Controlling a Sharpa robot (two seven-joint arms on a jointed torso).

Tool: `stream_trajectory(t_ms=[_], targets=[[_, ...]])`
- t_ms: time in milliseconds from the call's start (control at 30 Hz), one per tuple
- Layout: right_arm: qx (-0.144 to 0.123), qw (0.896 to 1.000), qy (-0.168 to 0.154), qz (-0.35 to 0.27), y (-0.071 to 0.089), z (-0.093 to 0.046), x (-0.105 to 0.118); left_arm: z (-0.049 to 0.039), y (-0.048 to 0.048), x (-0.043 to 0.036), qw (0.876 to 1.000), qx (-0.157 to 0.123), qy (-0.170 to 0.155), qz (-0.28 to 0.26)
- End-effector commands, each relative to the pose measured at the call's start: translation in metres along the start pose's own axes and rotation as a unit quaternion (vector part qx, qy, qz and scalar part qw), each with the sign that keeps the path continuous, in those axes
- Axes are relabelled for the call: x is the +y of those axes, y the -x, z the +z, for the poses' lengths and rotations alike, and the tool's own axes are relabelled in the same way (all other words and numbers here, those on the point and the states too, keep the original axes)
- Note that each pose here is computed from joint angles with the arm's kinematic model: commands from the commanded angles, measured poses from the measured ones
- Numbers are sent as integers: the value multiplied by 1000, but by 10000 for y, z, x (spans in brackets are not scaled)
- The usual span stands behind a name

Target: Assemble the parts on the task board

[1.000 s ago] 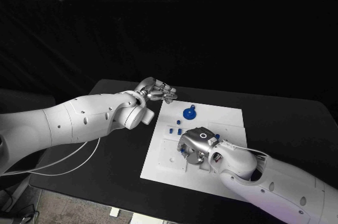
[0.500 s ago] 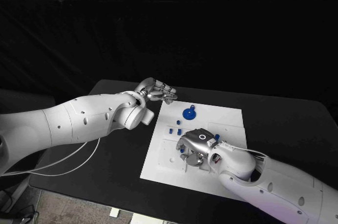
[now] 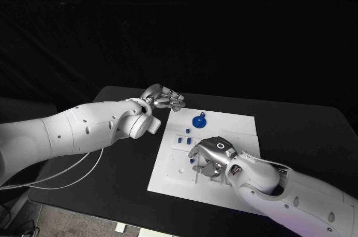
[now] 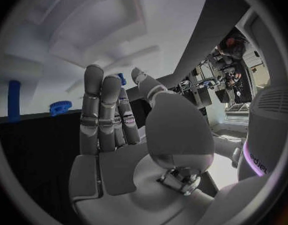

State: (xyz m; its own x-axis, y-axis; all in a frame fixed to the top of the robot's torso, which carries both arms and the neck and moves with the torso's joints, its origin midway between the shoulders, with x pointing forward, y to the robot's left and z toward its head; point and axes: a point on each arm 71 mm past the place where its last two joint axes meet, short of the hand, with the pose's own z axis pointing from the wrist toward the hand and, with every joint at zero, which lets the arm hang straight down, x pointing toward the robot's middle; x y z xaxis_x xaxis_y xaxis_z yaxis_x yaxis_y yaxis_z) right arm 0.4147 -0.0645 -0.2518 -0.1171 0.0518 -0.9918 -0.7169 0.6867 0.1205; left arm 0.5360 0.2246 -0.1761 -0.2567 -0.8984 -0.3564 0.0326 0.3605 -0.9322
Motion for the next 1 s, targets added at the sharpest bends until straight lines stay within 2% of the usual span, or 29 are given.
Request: stream_trajectory(t_ms=[33,200,367,533,1000], targets=[[-33,999,-5,19,133,-55,-47,1,-1,-12,1000,5,-2,-3],[-32,999,-33,29,328,-147,-267,-3,12,-8,1000,3,-3,-3],[-26,998,-63,7,529,-253,-571,-7,25,-6,1000,1,-4,-3],[-17,996,-91,-10,655,-344,-823,-11,29,-6,1000,1,-5,-3],[57,990,-129,-20,568,-375,-1044,-10,26,-5,1000,2,-5,-3]])
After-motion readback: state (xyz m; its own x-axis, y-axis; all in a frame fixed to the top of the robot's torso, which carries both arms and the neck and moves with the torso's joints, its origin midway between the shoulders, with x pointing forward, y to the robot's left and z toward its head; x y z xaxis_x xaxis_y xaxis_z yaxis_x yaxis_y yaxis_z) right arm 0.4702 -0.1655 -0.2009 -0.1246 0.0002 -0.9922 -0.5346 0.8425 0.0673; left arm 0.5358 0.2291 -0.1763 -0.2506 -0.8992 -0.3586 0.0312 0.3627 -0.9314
